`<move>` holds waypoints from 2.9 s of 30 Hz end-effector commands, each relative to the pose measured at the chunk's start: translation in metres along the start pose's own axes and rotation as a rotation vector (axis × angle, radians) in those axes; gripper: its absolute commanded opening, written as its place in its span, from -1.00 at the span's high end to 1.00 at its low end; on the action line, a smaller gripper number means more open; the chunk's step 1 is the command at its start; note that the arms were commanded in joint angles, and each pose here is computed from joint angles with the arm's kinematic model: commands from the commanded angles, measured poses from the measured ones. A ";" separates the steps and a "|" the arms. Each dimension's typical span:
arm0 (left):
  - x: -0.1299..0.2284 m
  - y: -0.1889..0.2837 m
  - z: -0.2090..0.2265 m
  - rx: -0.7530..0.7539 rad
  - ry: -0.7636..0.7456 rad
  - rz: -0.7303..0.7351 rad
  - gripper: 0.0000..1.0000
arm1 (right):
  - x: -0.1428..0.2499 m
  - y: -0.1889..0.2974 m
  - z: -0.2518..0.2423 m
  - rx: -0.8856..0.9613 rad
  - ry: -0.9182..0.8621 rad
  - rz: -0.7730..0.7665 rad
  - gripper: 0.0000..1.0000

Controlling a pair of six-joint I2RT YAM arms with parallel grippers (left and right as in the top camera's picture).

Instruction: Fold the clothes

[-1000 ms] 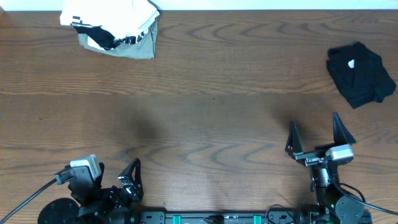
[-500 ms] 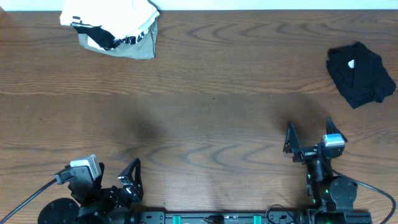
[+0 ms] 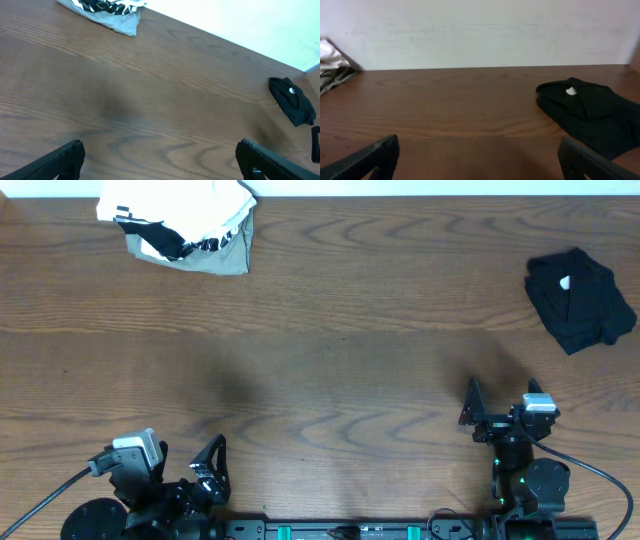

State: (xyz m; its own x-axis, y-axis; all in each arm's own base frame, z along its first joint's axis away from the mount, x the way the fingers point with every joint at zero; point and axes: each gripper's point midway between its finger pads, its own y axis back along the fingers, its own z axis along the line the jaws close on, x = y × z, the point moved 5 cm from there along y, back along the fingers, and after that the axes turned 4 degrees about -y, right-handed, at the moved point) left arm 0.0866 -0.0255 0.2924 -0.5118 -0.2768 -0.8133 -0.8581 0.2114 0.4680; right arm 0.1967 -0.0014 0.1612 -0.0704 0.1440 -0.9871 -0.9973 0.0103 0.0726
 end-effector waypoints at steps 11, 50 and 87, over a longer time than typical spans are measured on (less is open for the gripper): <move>0.000 0.000 0.000 0.004 0.013 0.001 -0.96 | 0.000 0.000 -0.002 0.015 0.013 -0.002 -0.99; -0.009 0.002 0.001 -0.011 -0.127 -0.090 -0.96 | 0.000 0.000 -0.002 0.015 0.012 -0.003 -0.98; 0.028 -0.125 0.068 -0.196 -0.322 -0.405 -0.96 | 0.000 0.000 -0.002 0.015 0.012 -0.003 -0.98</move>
State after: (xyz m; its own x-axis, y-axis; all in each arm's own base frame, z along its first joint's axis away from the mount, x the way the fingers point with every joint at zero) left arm 0.1800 -0.0054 0.1944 -0.1322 -0.0119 -0.9911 -0.9905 0.0399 0.1317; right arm 0.1967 -0.0023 0.1612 -0.0696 0.1436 -0.9872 -0.9972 0.0183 0.0730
